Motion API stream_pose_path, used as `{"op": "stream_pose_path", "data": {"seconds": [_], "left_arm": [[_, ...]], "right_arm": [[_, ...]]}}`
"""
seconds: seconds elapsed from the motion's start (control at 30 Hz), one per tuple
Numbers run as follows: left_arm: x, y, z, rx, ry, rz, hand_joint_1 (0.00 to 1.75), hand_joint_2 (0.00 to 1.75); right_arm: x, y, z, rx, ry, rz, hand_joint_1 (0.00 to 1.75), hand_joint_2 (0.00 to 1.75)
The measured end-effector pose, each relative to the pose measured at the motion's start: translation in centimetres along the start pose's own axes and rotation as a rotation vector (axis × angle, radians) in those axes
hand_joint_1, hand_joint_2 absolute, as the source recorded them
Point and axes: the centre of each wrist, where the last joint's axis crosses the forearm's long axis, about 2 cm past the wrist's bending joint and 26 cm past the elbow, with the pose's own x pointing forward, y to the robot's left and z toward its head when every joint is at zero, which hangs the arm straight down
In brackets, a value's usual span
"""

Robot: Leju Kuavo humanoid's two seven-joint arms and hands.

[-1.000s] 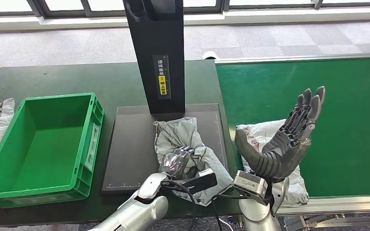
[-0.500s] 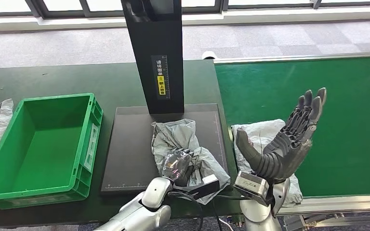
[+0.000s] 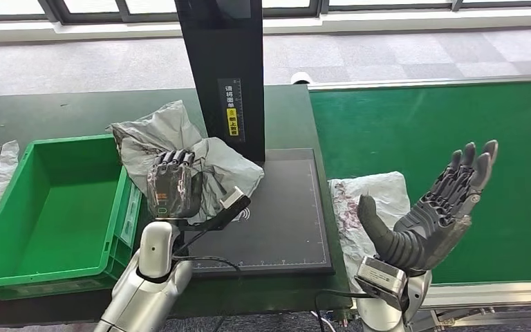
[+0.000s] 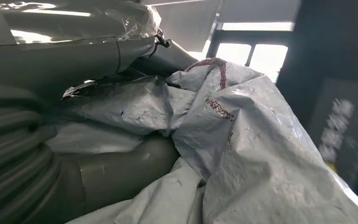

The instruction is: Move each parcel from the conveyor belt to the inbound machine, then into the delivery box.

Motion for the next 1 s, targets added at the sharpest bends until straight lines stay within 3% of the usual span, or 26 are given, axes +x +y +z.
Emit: {"op": "stream_pose_path", "data": {"seconds": [0.1, 0.33, 0.6, 0.83, 1.0], "left_arm": [[-1.7, 1.7, -0.8, 0.088, 0.06, -0.025, 1.75, 1.75], [-4.9, 5.1, -2.2, 0.241, 0.09, -0.072, 1.75, 1.75], [-8.6, 5.6, -2.4, 0.259, 0.209, -0.126, 1.75, 1.75], [-10.0, 5.8, -2.3, 0.258, 0.217, -0.136, 1.75, 1.75], [-14.2, 6.4, -1.6, 0.264, 0.226, -0.15, 1.75, 1.75]], "right_arm": [[-0.1, -0.3, 0.0, -0.009, 0.004, 0.006, 0.0, 1.75], [-0.2, -0.9, 0.1, -0.017, 0.009, 0.021, 0.0, 1.75], [-0.1, -1.2, 0.2, -0.018, 0.009, 0.026, 0.0, 1.75], [-0.1, -1.3, 0.4, -0.015, 0.013, 0.027, 0.0, 1.75], [0.0, -1.7, 0.6, -0.017, 0.019, 0.029, 0.0, 1.75]]}}
